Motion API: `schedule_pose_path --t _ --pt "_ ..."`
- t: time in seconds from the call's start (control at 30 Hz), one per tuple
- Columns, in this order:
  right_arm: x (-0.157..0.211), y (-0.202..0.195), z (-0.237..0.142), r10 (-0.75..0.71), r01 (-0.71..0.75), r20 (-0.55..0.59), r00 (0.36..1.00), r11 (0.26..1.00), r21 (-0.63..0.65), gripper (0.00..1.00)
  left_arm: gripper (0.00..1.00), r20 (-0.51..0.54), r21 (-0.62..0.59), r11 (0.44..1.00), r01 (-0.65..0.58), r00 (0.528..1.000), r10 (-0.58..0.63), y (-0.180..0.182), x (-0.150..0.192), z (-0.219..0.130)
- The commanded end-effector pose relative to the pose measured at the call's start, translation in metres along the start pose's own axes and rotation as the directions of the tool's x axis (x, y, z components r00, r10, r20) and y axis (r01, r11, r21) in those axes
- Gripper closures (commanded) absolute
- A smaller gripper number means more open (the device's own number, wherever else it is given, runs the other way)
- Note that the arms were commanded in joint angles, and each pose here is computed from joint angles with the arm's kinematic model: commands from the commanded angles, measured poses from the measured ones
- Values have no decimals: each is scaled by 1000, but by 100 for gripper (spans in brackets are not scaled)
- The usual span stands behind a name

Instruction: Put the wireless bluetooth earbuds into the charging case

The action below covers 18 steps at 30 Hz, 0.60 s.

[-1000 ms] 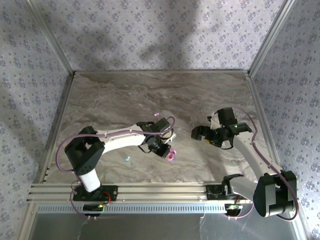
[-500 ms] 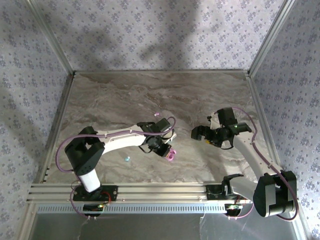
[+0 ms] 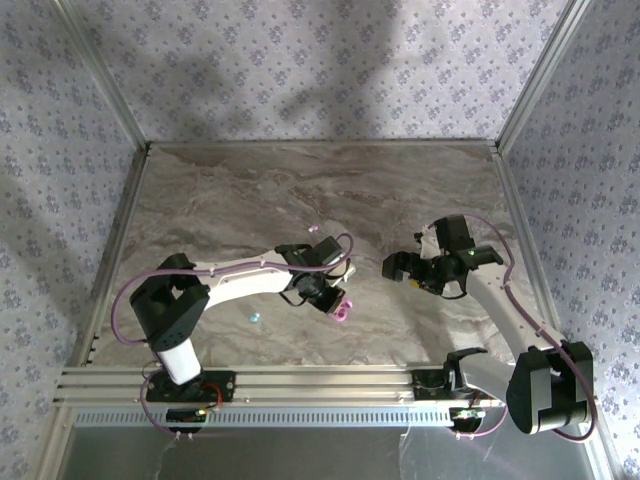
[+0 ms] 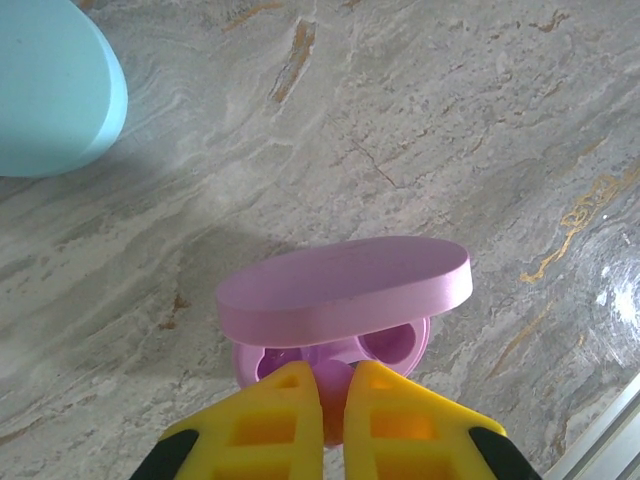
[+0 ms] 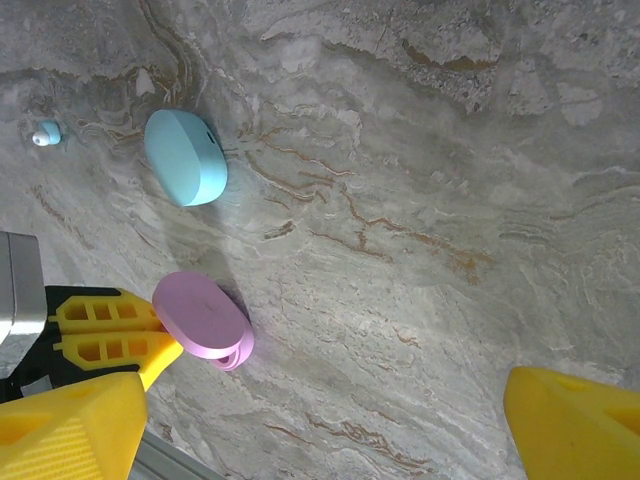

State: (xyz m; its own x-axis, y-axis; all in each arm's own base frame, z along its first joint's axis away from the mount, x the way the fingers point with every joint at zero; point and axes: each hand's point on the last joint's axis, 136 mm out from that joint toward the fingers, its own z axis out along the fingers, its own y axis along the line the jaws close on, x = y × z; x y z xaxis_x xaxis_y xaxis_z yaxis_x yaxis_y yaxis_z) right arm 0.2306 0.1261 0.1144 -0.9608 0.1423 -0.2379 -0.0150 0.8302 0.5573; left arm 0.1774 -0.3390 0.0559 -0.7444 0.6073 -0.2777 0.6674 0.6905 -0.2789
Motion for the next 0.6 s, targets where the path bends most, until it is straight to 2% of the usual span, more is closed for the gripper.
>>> schedule_pose_path --t 0.0,0.57 --pt "5 2 0 -9 8 -19 1000 1000 -19 6 90 16 5 1000 -24 1000 24 -6 -11 3" --pt "6 3 1 -15 14 -20 1000 1000 -26 6 90 3 -32 999 -20 1000 20 0 -7 9"
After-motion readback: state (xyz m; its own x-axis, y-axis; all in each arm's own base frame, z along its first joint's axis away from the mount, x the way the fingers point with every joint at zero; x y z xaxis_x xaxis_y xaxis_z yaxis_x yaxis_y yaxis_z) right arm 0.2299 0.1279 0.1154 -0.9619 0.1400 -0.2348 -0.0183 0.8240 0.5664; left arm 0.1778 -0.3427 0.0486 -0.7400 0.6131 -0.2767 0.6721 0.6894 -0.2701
